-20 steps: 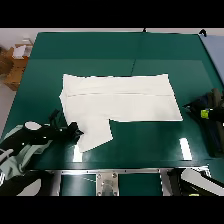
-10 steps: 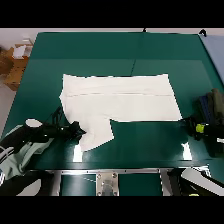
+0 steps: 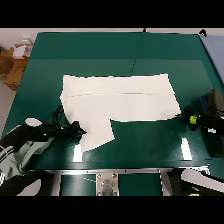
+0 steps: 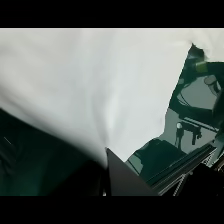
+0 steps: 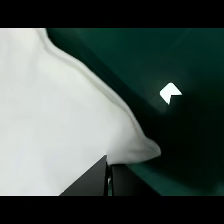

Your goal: Fold the shirts.

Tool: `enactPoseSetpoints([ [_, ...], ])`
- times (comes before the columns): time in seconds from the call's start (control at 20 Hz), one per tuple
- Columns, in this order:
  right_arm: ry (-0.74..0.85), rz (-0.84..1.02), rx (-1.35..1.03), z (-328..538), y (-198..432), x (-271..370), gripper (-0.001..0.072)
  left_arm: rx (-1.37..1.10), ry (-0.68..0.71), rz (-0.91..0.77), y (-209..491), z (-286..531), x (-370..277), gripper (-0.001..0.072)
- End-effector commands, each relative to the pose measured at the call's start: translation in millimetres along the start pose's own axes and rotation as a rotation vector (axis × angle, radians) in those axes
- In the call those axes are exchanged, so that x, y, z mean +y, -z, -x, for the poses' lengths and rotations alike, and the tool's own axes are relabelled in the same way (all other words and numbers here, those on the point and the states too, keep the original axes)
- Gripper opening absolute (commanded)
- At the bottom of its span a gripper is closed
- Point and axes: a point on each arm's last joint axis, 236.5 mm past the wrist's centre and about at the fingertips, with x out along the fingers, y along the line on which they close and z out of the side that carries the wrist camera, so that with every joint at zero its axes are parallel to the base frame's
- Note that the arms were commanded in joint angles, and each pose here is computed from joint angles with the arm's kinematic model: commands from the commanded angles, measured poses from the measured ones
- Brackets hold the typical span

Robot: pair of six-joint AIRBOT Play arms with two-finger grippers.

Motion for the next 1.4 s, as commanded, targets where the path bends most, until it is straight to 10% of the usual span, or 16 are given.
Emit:
enactPoseSetpoints([
  [0.0,-0.005,0.068,0.037,3,3,9,0.0014,0.041,-0.032,-0.029,2,7,-4,0.0025],
  [0.55,0.157,0.153,0.067,55,27,-4,0.0013,0.089,-0.232,-0.137,30,85,-27,0.0024],
  [1.35,0.042,0.412,0.073,8,-78,164,0.0014,-0.030,-0.381,-0.348,-182,102,-105,0.0025],
])
